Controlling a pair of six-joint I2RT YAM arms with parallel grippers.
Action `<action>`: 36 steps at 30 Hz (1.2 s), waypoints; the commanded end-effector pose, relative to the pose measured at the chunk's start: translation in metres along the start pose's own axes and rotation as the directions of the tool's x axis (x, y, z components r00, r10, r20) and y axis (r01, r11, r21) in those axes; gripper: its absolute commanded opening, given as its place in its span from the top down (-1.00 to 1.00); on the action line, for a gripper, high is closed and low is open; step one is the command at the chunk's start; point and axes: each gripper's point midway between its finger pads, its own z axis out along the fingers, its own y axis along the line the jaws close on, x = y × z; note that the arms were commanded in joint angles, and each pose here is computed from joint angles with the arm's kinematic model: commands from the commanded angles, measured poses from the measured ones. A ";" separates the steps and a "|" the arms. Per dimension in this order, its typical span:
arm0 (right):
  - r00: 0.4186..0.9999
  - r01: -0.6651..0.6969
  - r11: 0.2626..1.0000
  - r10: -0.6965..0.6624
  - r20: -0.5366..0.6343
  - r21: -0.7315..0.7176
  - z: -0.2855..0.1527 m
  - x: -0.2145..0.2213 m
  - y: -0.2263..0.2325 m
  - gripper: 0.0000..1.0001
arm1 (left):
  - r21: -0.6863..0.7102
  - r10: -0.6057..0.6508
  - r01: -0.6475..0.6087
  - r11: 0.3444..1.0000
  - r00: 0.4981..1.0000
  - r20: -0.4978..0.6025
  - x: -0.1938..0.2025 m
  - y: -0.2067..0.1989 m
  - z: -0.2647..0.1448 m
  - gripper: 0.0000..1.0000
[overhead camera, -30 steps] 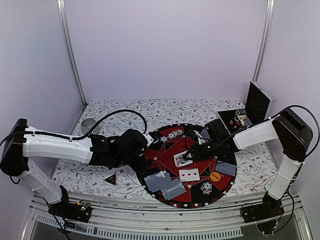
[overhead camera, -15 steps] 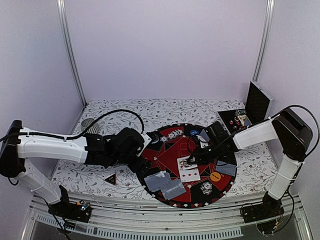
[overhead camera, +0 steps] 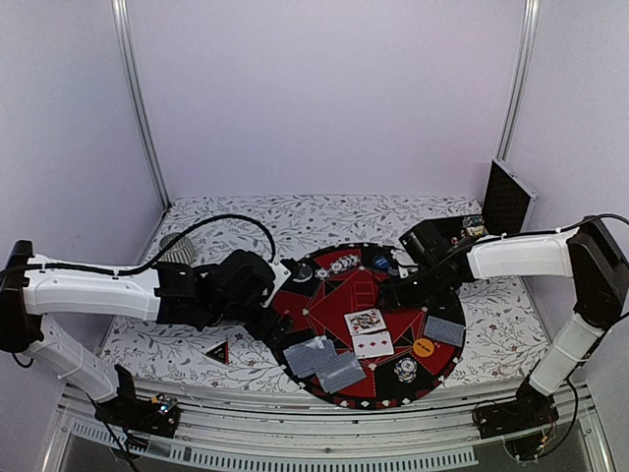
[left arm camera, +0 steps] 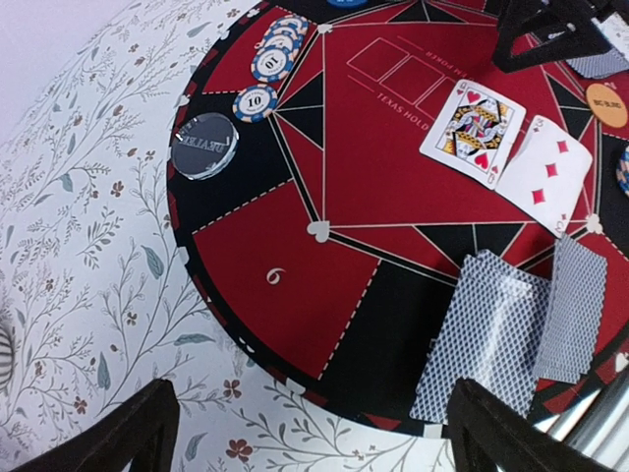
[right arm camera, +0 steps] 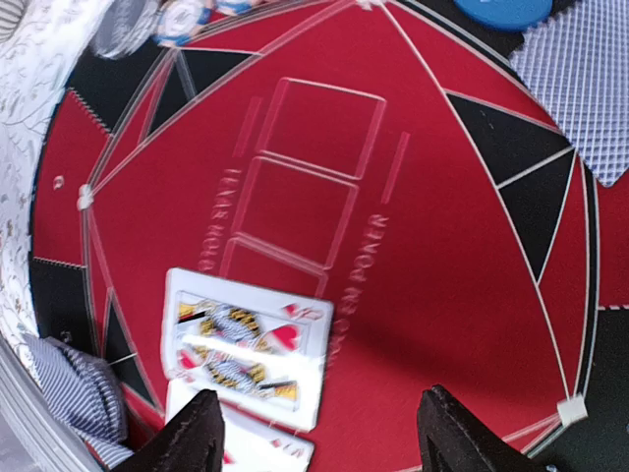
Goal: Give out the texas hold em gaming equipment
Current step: Distribute the poker card in the community card area, then pick up the poker card from the face-down deck piles.
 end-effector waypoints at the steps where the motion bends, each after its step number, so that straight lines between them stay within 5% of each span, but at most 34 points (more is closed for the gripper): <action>1: 0.964 0.263 0.964 -0.260 0.057 -0.045 -0.036 0.012 0.055 -0.44 | 0.077 -0.032 0.031 0.997 0.999 0.011 0.008 -0.006 -0.014 -0.90; 5: 0.916 0.398 0.792 -0.373 0.149 -0.463 -0.061 0.055 0.127 -0.35 | 0.306 -0.034 0.011 0.952 0.997 0.071 0.013 -0.046 -0.036 -0.53; 9: 0.938 0.344 0.801 -0.318 0.139 -0.491 -0.052 0.066 0.123 -0.06 | 0.520 -0.097 0.045 0.853 0.993 0.073 0.024 -0.092 -0.053 -0.11; 13: 0.950 0.303 0.778 -0.289 0.115 -0.551 -0.038 0.074 0.128 0.09 | 0.601 -0.165 0.096 0.793 0.984 0.060 0.039 -0.117 -0.054 0.04; 20: 0.949 0.289 0.801 -0.310 0.050 -0.524 -0.005 0.084 0.117 0.10 | 0.580 -0.071 0.088 0.810 0.996 -0.052 0.077 -0.149 -0.024 0.26; 31: 0.943 0.292 0.811 -0.333 0.009 -0.507 0.014 0.090 0.111 0.11 | 0.525 0.012 0.046 0.850 0.994 -0.107 0.083 -0.168 0.012 0.38; 36: 0.936 0.282 0.761 -0.353 -0.008 -0.584 0.013 0.096 0.123 0.29 | 0.516 0.014 0.049 0.855 0.993 -0.116 0.082 -0.166 0.016 0.44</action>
